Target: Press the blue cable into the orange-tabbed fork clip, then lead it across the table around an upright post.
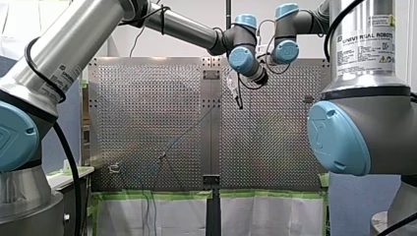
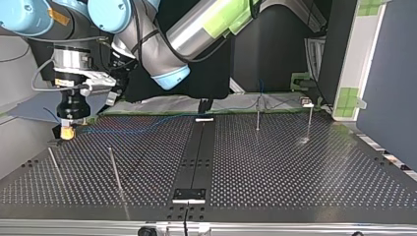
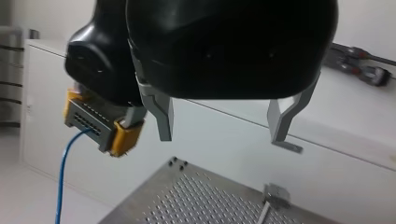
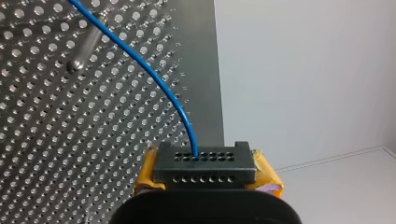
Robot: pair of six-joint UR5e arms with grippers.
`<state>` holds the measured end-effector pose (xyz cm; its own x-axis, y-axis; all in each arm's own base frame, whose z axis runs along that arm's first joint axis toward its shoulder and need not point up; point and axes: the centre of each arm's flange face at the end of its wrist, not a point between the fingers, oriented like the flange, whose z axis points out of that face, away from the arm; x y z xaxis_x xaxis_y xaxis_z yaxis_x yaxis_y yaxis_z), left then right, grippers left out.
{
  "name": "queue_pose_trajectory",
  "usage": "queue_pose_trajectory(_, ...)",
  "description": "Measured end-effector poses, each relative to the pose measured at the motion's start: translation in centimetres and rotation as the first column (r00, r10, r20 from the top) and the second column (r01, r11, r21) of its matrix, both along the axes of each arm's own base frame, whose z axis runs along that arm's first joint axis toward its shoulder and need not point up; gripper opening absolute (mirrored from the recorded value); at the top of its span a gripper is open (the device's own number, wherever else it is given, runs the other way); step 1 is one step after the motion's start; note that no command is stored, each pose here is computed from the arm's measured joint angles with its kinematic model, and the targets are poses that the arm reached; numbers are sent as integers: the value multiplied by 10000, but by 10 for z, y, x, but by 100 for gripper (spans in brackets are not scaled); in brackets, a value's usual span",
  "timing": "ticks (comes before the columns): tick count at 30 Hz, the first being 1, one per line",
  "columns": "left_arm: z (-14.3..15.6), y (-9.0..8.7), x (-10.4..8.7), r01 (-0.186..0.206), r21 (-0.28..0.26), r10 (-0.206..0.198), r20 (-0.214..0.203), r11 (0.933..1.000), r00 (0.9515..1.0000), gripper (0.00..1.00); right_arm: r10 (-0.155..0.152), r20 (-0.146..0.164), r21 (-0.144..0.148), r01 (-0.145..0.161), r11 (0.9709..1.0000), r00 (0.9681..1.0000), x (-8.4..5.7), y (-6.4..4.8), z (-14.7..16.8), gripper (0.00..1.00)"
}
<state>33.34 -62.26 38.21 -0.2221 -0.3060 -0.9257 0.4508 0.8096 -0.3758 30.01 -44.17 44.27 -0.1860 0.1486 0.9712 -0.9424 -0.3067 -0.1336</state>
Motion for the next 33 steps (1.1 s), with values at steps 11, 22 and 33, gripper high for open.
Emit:
queue_pose_trajectory(11,-3,21,19,-1243,496,1247,-41,9910,9922,100,7,4,-32,-7,10000,10000,0,1,1,0)
queue_pose_trajectory(22,4,44,46,-2532,319,2528,154,9669,9674,100,-48,-16,-37,47,10000,10000,-2,-1,1,0)
queue_pose_trajectory(33,26,60,66,-3067,-561,3092,430,9501,9500,100,-3,-25,-60,3,10000,10000,0,1,2,0)
